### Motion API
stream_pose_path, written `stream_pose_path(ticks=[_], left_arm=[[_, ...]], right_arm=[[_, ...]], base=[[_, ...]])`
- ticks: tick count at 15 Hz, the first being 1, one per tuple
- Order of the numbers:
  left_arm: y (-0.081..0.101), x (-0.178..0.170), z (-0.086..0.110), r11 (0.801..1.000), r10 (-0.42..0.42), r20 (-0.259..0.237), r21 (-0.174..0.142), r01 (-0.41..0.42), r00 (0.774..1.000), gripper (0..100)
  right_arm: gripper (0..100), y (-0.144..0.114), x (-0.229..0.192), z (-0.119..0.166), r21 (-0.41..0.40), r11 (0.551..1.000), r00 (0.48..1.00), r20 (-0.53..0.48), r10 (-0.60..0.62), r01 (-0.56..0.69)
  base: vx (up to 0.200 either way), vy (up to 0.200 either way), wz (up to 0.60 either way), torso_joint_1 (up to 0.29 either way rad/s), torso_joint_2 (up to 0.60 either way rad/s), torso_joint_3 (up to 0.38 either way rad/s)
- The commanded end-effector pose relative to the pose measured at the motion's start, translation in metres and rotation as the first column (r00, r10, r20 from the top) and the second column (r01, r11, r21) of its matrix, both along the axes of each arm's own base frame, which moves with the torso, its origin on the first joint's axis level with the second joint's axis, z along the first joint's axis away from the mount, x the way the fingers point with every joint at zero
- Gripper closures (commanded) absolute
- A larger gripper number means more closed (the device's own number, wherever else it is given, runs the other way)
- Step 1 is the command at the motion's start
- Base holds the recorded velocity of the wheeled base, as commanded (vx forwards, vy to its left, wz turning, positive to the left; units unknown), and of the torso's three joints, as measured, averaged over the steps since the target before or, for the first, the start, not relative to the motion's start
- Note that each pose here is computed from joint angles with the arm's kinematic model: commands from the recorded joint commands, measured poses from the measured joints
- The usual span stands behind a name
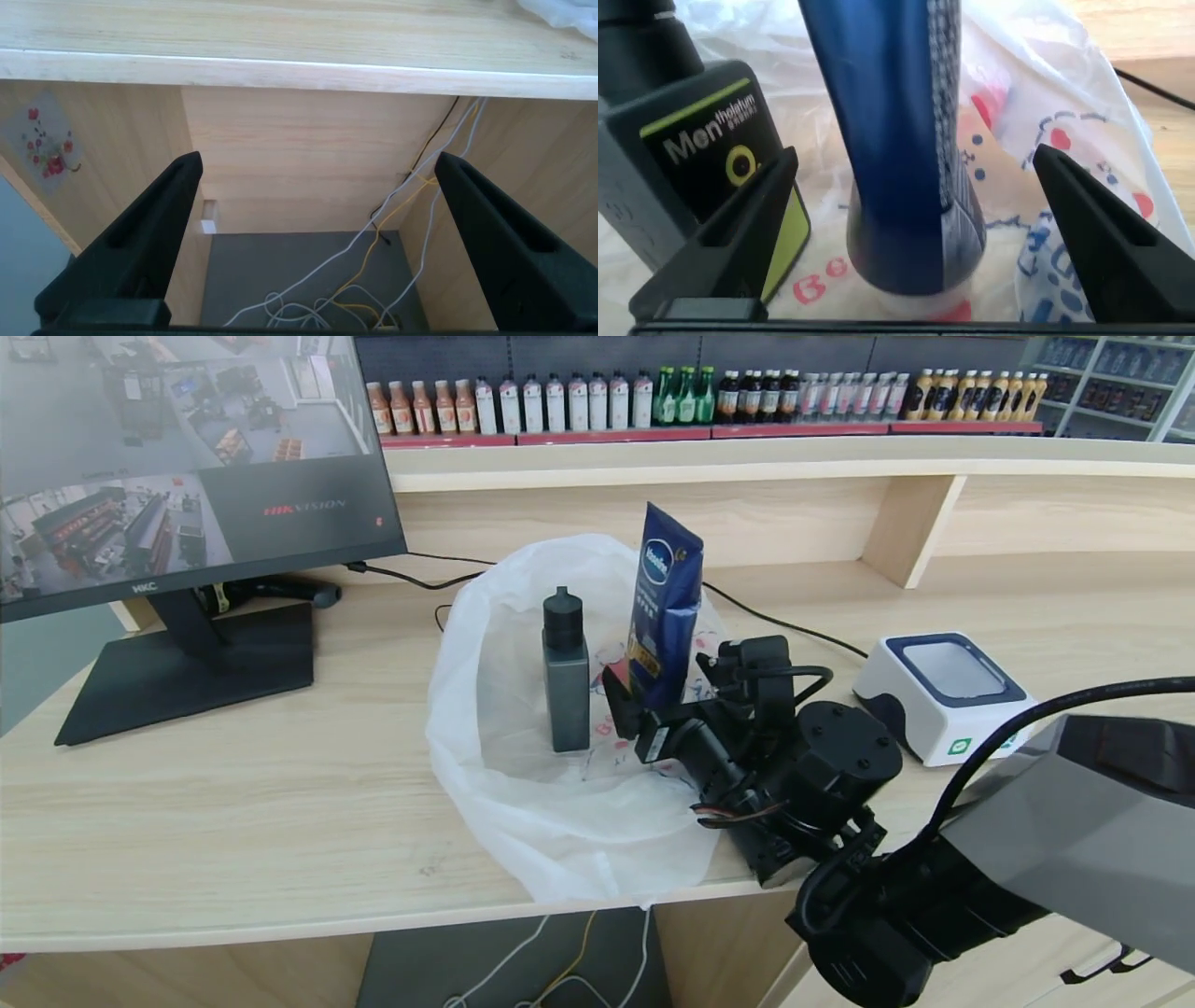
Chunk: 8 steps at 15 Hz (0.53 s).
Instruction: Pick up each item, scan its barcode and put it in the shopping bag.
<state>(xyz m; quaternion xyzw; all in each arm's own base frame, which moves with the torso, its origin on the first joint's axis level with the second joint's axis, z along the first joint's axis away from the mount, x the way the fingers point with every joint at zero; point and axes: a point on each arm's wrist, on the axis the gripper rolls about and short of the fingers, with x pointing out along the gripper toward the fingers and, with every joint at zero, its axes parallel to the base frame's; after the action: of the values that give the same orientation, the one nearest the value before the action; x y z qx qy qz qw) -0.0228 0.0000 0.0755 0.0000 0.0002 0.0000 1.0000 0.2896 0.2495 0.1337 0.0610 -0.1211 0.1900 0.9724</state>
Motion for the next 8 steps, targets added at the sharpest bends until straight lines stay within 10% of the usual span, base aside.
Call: stream_pose_path(ticks=[1, 8], left_arm=[[0.000, 0.000, 0.000, 1.000, 0.000, 0.000, 0.000, 0.000, 1.000, 0], [0.000, 0.000, 0.000, 1.000, 0.002, 0.000, 0.000, -0.002, 1.000, 0]], right_arm=[[0, -0.009, -0.011, 0.011, 0.011, 1.000, 1.000, 0.012, -0.002, 0.002], [0, -0.040, -0.046, 0.048, 0.064, 0.998, 0.999, 0.047, -0.010, 0.007]], base=[[0.000, 0.000, 0.00, 0.000, 0.00, 0.000], [0.000, 0.000, 0.00, 0.000, 0.00, 0.000]])
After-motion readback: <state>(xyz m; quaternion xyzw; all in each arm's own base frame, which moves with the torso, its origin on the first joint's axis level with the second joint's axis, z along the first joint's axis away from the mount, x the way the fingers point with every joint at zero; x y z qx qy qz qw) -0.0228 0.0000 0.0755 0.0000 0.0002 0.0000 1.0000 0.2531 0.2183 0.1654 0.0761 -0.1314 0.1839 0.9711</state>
